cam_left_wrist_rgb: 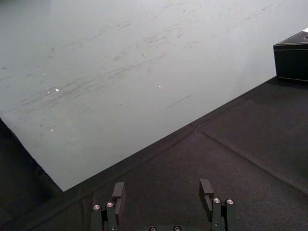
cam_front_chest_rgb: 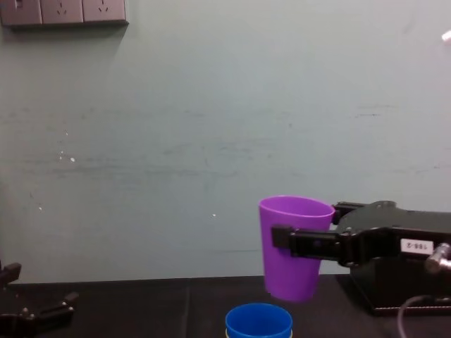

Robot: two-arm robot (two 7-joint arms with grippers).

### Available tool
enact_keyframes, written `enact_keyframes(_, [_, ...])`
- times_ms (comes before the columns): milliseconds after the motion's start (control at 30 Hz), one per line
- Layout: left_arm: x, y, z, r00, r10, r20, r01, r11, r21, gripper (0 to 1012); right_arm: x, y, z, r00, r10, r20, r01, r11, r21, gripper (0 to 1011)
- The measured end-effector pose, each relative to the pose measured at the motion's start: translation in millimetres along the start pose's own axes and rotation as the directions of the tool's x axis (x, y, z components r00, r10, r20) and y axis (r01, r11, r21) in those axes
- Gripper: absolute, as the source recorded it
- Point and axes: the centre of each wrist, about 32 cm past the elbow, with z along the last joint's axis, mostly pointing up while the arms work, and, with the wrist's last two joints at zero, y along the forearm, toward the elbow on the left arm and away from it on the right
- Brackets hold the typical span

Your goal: Stack the three plastic cups sequentially using one hand.

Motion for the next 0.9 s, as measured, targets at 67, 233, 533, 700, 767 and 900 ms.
enact_keyframes(67, [0.0,0,0.0,1.0000,0.000,0.000,0.000,1.0000,0.000,1010,-1.6,1.7,0.1,1.000,0.005,0.001,-0.005,1.000,0.000,737])
enact_keyframes(233, [0.0,0,0.0,1.0000,0.000,0.000,0.000,1.0000,0.000,1010,-5.4,5.3,-1.0,1.000,0.017,0.000,-0.017,1.000,-0.001,737])
enact_keyframes(533, [0.0,0,0.0,1.0000,0.000,0.000,0.000,1.0000,0.000,1010,-9.0,10.6,-4.1,0.999,0.035,0.005,-0.035,0.999,-0.007,737])
enact_keyframes(700, [0.0,0,0.0,1.0000,0.000,0.000,0.000,1.0000,0.000,1010,-10.1,13.8,-6.1,0.999,0.040,0.008,-0.040,0.999,-0.013,737])
enact_keyframes(767, [0.0,0,0.0,1.0000,0.000,0.000,0.000,1.0000,0.000,1010,-10.1,14.6,-6.4,0.999,0.041,0.009,-0.041,0.999,-0.014,737])
enact_keyframes(900, [0.0,0,0.0,1.0000,0.000,0.000,0.000,1.0000,0.000,1010,-9.6,16.6,-8.0,0.999,0.040,0.012,-0.040,0.999,-0.019,737])
